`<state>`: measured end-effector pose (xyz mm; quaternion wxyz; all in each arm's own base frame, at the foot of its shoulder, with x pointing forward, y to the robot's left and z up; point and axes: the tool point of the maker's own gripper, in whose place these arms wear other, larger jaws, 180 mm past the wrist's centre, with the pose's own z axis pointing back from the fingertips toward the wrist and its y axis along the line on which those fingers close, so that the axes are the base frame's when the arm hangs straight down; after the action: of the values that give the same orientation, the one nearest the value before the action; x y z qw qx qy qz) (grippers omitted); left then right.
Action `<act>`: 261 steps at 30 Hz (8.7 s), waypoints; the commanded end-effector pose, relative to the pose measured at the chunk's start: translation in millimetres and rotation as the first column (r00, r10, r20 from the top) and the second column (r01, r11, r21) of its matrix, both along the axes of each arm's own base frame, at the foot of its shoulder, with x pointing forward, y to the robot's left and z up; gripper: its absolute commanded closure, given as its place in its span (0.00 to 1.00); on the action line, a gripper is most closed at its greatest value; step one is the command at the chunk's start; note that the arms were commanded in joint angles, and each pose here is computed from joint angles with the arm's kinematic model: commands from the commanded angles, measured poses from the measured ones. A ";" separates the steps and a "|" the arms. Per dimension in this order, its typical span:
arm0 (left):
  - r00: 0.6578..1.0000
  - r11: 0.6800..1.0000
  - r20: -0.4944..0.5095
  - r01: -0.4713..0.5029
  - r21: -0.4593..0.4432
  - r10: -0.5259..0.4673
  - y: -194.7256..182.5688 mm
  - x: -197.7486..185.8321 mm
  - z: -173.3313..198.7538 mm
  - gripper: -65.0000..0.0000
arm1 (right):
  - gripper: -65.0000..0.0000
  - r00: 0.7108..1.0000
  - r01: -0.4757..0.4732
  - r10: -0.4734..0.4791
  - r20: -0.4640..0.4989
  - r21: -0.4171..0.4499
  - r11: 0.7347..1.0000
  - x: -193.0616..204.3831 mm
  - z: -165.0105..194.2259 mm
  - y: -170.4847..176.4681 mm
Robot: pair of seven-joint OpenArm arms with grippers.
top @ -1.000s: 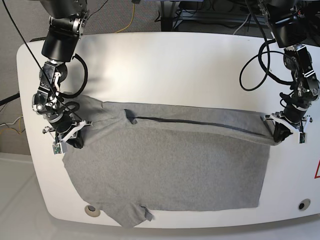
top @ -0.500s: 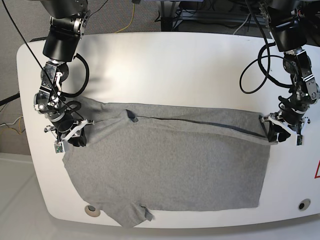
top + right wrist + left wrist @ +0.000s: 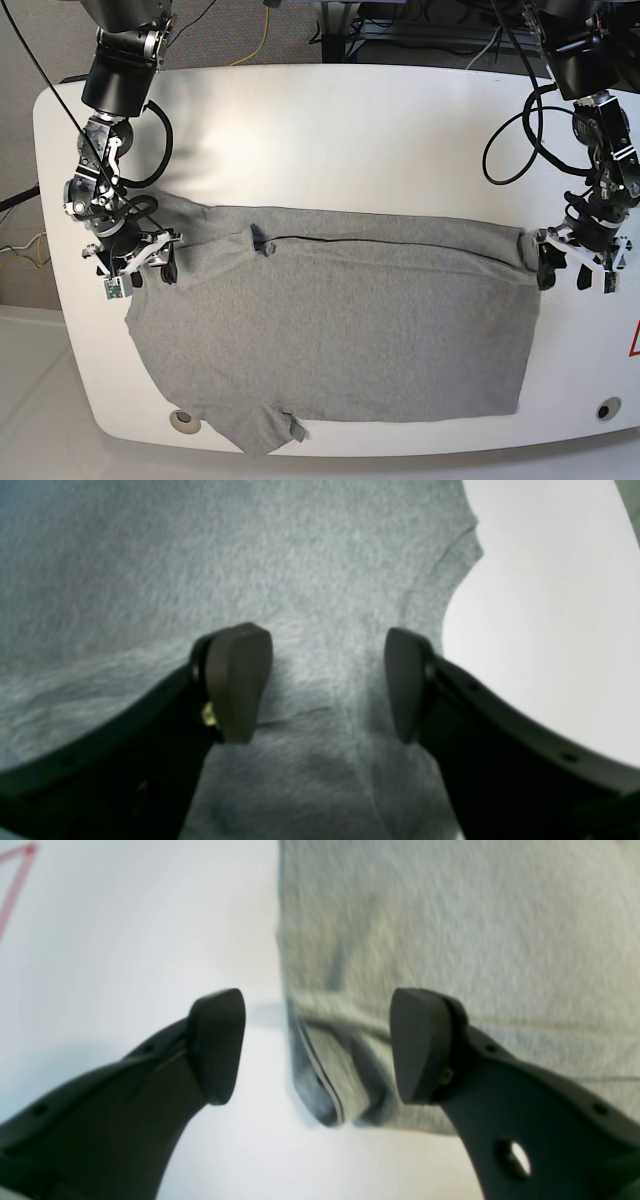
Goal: Fold the T-shirt properly
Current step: 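Lower the folded edge onto the shirt and open both grippers, then raise both grippers away from the folded edge, then close both grippers on the folded shoulder corners of the grey shirt, then pull the shirt by its shoulder corners toward the robot with both grippers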
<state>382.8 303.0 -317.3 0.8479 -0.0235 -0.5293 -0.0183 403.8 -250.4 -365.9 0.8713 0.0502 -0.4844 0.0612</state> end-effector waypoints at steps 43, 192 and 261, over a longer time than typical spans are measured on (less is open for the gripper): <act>0.992 0.999 -0.122 0.017 -0.033 -0.020 -10.8 -44.0 -53.1 0.38 | 0.45 0.987 0.139 -0.144 -0.065 -0.069 0.988 -84.0 -28.4 -62.0; 0.951 0.997 -0.308 -0.012 -0.071 -0.011 -11.3 -88.3 -121.3 1.00 | 1.00 0.990 0.064 -0.067 -0.122 -0.031 0.997 -119.7 -50.8 -29.1; 0.887 0.975 -0.448 0.185 0.125 -0.111 -23.9 -241.8 -85.8 1.00 | 1.00 0.956 0.026 -0.056 -0.289 -0.107 0.994 -294.8 -38.6 8.0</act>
<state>135.4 276.6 -411.5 0.9454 -0.0027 -0.3044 -0.1161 103.5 -241.2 -413.1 0.9413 0.0070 -0.3332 0.0534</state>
